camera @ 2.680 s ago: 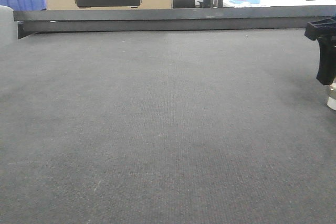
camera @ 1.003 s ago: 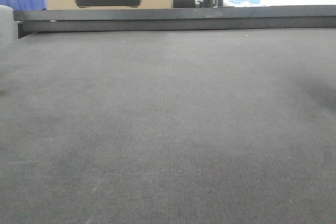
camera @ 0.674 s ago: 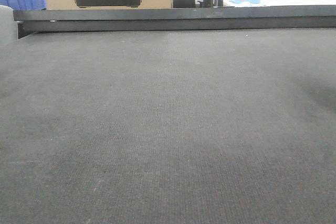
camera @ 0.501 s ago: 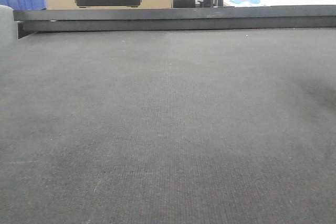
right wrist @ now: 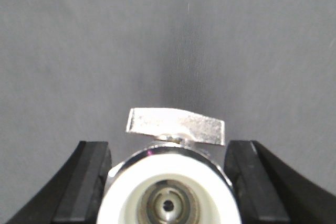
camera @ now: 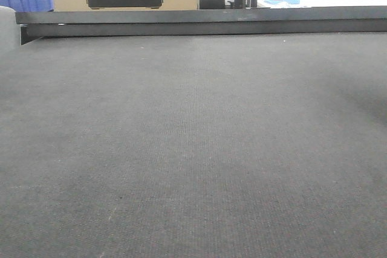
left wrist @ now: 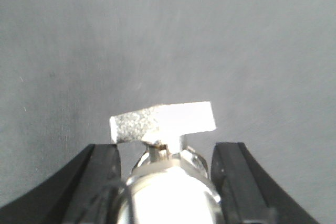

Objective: Place valve from conveyor to right shelf box

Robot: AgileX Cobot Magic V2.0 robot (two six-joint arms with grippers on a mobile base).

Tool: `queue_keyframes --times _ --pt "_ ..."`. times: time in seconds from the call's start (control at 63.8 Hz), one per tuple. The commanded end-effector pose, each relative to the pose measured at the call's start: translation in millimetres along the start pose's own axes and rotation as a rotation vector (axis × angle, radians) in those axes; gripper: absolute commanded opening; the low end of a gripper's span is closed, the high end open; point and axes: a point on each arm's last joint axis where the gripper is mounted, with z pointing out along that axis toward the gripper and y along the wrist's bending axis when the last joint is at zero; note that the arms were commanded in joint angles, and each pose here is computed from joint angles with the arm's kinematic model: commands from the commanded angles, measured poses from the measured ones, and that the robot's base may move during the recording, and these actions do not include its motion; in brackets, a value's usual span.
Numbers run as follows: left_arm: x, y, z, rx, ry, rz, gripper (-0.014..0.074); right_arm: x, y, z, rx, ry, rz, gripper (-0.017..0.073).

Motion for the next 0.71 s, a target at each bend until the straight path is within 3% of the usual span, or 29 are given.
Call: queue_keyframes --times 0.0,0.188,0.689 --pt "0.2 -3.7 -29.7 0.009 -0.115 -0.026 -0.0111 -11.5 2.3 -27.9 0.003 -0.110 -0.018 -0.0154" --pt "7.8 -5.2 -59.3 0.004 -0.198 -0.035 -0.0111 -17.0 4.6 -44.9 -0.004 -0.165 -0.018 -0.0154" --pt "6.6 -5.0 -62.7 -0.001 -0.230 -0.034 -0.0111 -16.5 4.6 -45.0 -0.005 -0.161 -0.018 -0.0154"
